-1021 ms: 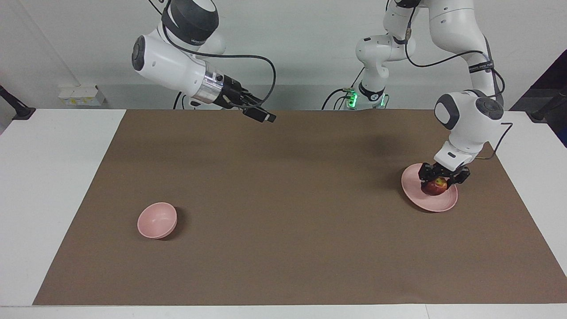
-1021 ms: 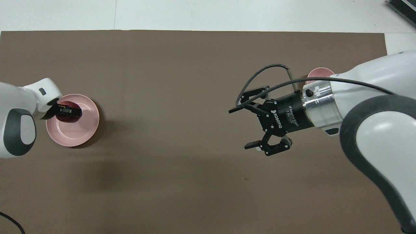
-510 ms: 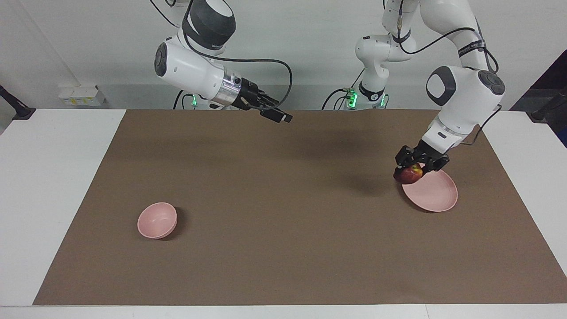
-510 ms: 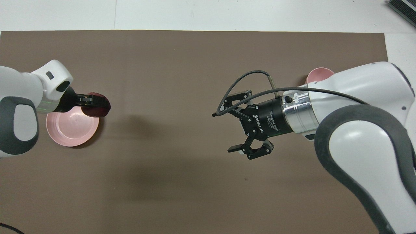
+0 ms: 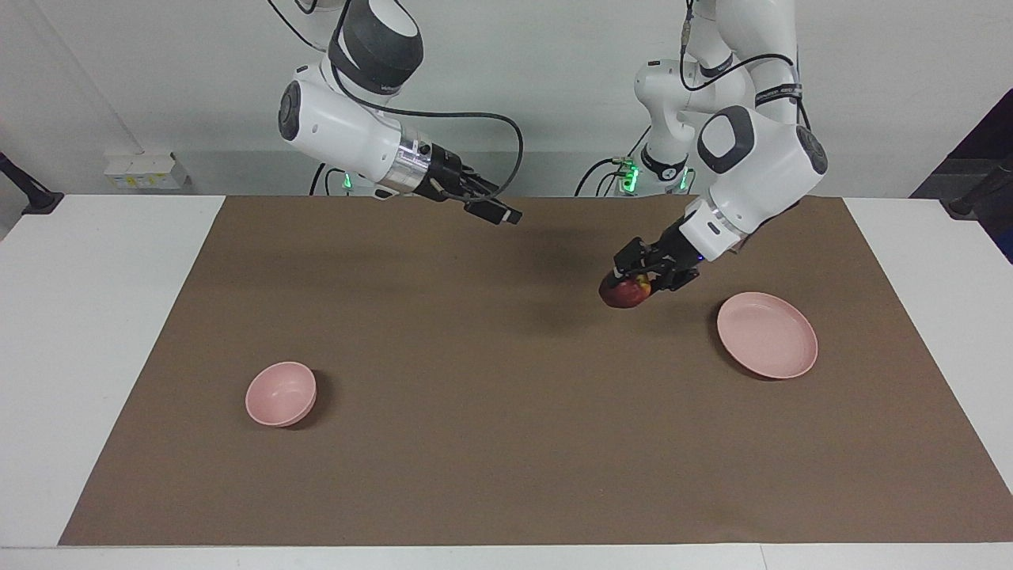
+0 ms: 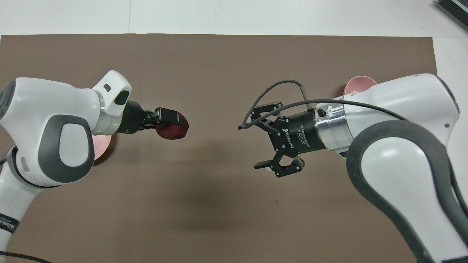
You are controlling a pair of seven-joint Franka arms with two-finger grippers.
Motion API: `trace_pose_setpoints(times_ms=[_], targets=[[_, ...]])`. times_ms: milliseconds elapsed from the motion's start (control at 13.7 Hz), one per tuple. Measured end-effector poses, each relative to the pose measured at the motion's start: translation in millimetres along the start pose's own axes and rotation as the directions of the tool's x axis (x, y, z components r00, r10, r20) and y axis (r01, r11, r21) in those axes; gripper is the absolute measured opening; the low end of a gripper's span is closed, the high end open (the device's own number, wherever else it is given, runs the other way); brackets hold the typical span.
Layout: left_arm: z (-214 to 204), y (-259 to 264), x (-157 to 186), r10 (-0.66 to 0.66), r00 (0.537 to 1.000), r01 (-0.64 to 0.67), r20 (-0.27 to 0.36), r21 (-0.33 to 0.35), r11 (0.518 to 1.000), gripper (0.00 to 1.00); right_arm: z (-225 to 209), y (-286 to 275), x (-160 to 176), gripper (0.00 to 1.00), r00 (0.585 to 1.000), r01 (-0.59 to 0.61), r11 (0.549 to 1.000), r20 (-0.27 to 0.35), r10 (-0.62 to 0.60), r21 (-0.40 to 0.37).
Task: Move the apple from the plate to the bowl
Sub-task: 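Lift the apple with the left gripper while the right gripper reaches inward, then carry the apple toward the right gripper and let the right gripper grasp it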
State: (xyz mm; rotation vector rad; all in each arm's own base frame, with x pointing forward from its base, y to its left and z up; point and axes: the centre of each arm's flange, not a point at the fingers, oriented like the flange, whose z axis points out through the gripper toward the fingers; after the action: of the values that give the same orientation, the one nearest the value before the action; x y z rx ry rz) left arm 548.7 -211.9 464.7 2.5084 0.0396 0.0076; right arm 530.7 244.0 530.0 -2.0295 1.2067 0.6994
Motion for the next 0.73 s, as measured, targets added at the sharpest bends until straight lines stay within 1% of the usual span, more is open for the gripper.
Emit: trace_pose_setpoints(times_ms=[146,292,365,510,583,729], targets=[[14,31,-12,-0.037,0.999,0.037,-0.003,-0.078,0.996,0.79,19,1,1,1.00,0.999,-0.001,0.999,-0.035,0.002,0.036],[30,61,-27,-0.073,0.996,0.067,-0.051,-0.122,0.990,0.79,30,7,9,1.00,0.999,-0.017,0.999,-0.050,0.019,0.039],[39,71,-36,-0.091,0.993,0.080,-0.077,-0.140,0.987,0.79,28,10,18,1.00,0.998,-0.035,0.999,-0.055,0.037,0.041],[50,80,-51,-0.127,0.984,0.106,-0.122,-0.171,0.980,0.79,9,17,47,1.00,0.993,-0.089,0.994,-0.065,0.093,0.065],[52,79,-56,-0.147,0.980,0.120,-0.138,-0.184,0.976,0.79,-4,22,62,1.00,0.990,-0.123,0.990,-0.063,0.128,0.072],[52,78,-63,-0.178,0.971,0.143,-0.157,-0.208,0.967,0.79,-18,27,76,1.00,0.975,-0.211,0.974,-0.055,0.215,0.082]])
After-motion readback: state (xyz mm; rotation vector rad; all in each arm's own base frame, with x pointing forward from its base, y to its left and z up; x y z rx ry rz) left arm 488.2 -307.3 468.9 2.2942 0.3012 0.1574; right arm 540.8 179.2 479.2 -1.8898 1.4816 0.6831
